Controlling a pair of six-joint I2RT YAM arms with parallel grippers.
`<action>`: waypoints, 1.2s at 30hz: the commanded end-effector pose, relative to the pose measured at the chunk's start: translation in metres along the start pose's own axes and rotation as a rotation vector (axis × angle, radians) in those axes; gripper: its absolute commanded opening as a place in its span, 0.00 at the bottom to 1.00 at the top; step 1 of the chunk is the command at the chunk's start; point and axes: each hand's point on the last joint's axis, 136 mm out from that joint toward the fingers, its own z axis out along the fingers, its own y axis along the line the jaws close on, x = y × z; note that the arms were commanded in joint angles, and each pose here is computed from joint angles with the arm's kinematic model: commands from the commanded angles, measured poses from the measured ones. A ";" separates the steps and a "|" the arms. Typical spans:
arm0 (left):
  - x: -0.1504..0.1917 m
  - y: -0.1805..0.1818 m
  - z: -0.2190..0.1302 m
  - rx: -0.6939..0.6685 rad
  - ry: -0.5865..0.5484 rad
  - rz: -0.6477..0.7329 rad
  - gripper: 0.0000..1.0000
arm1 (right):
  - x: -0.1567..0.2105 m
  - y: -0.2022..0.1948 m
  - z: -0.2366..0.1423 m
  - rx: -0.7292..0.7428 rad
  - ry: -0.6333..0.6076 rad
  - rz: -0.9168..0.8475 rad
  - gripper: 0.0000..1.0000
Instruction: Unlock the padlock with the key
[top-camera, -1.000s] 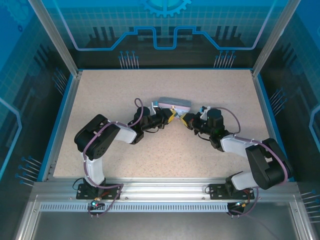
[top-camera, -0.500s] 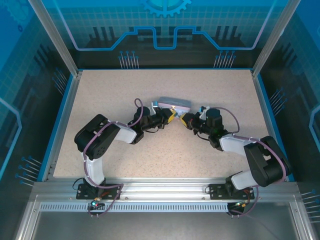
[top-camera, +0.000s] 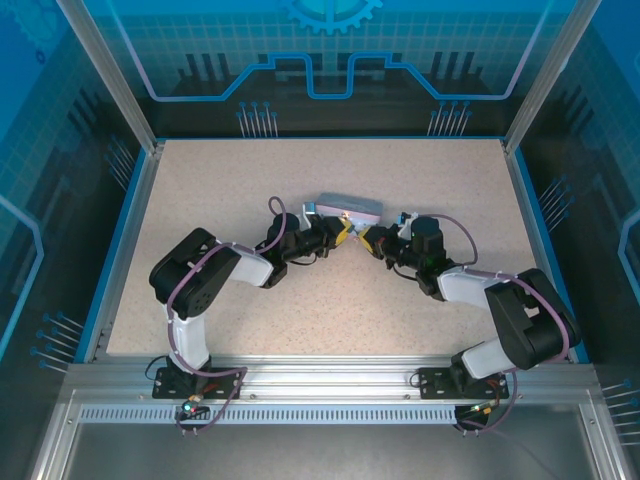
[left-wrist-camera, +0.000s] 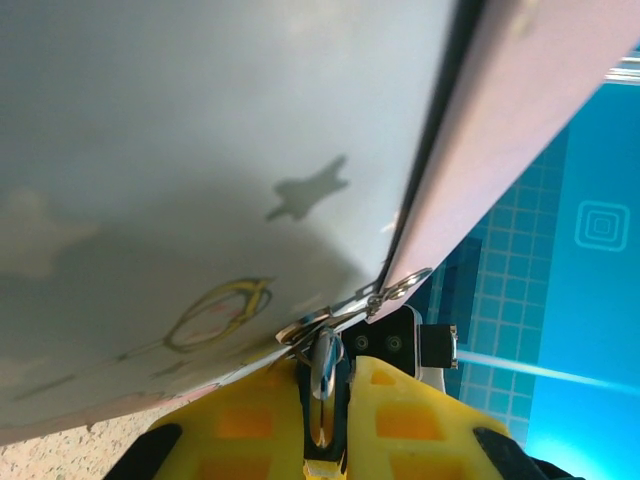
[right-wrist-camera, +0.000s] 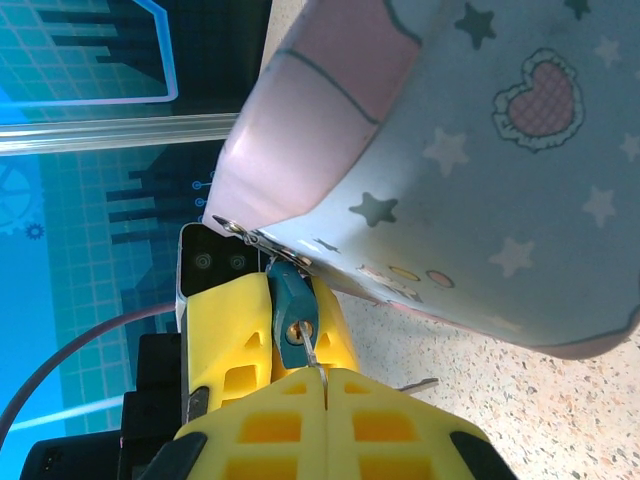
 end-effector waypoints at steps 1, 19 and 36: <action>0.002 -0.025 0.003 0.094 0.023 0.032 0.00 | 0.000 0.011 0.007 -0.024 0.002 -0.018 0.00; 0.005 -0.024 0.002 0.087 0.032 0.034 0.00 | 0.006 0.004 0.015 0.048 0.020 -0.179 0.00; 0.006 -0.024 0.000 0.084 0.030 0.039 0.00 | -0.015 0.006 0.005 0.028 -0.036 -0.142 0.00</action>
